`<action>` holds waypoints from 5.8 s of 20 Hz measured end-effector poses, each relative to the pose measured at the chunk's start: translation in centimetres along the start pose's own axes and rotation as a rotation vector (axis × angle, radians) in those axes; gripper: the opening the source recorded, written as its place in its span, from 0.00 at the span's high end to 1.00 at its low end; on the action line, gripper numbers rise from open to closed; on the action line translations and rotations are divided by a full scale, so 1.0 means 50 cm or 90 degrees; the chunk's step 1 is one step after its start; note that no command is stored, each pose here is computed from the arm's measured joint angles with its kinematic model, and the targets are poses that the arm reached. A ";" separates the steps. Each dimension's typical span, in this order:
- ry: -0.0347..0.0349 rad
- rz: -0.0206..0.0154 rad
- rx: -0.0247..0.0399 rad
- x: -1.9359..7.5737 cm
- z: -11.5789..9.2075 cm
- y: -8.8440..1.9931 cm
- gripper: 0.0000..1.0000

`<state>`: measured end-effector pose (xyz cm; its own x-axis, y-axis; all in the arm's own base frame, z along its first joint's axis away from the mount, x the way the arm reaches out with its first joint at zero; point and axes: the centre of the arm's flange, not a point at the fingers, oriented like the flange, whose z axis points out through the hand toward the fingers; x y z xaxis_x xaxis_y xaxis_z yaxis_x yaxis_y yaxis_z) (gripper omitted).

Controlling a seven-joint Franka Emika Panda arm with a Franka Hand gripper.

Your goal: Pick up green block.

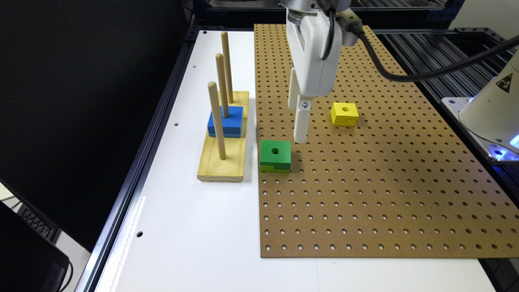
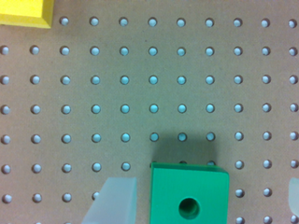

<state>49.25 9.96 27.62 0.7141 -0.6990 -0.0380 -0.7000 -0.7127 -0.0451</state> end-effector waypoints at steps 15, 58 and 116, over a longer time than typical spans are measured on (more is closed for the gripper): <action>0.0025 0.0000 0.0127 0.012 0.048 -0.010 0.00; -0.0074 0.0012 0.0188 0.033 0.169 -0.020 0.00; 0.0259 -0.0084 0.0026 0.027 -0.071 -0.031 1.00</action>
<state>51.27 9.92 31.17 0.7225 -0.6914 0.0031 -0.6904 -0.7217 -0.0493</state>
